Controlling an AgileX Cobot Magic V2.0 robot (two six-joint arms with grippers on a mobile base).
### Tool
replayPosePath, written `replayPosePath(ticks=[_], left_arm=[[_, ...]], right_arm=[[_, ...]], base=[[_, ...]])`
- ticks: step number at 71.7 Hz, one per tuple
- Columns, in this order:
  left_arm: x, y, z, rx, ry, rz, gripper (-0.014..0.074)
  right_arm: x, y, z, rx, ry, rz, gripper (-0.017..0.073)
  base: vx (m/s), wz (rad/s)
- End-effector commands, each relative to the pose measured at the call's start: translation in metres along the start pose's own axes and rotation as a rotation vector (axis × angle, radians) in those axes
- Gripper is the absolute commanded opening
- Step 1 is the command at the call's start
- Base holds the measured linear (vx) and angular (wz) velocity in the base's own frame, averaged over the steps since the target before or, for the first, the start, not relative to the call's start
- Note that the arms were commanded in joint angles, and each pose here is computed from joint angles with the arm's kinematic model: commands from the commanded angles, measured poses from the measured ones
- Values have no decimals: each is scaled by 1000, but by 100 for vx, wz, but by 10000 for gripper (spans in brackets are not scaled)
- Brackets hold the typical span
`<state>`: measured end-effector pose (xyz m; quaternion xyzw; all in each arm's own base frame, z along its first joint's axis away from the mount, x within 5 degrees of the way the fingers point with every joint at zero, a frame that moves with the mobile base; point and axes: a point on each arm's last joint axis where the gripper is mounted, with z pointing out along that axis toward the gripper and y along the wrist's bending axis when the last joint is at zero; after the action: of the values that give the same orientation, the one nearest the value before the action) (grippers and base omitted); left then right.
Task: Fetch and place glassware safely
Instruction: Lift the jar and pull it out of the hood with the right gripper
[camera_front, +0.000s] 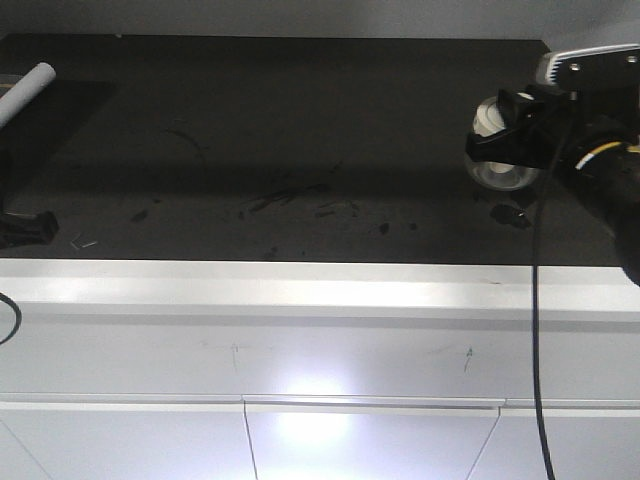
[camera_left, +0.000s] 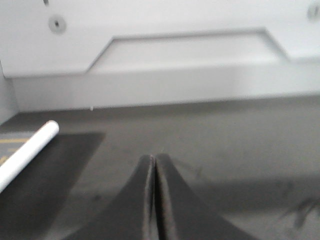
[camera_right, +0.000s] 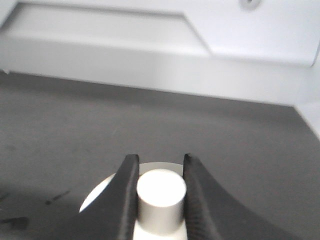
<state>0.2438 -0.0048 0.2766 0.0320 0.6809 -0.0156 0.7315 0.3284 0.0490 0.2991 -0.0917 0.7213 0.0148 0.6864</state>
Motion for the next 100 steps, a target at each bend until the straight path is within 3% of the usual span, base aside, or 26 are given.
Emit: replayPosePath(ticks=[1, 12, 26, 34, 44, 56, 71, 83, 100], left_arm=[[-29, -2, -7, 17, -131, -43, -7], [-39, -10, -21, 88, -109, 25, -7], [-51, -18, -40, 164, -82, 32, -7], [-57, -20, -50, 191, -81, 11, -7], [-61, -25, -59, 231, -79, 36, -7], [-49, -27, -75, 241, -60, -42, -7], [-22, -29, -102, 237, -28, -61, -7], [-14, -28, -118, 219, -24, -134, -7], [-13, -28, -127, 201, -31, -119, -7]], right_arm=[[-38, -4, -28, 16, -207, -17, -8], [-36, -1, -59, -7, -235, -46, -8], [-25, 4, -93, -47, -236, -37, -8], [-17, 6, -109, -63, -223, -56, -6], [-2, 8, -128, -68, -197, -31, -3], [13, 10, -149, -70, -184, -34, -3], [29, 11, -165, -72, -131, -49, -3], [38, 12, -176, -71, -121, -50, -3], [42, 12, -183, -69, -121, -50, -3]], base=[[0, 0], [0, 0], [0, 0], [0, 0], [0, 0], [0, 0], [0, 0], [0, 0], [0, 0]])
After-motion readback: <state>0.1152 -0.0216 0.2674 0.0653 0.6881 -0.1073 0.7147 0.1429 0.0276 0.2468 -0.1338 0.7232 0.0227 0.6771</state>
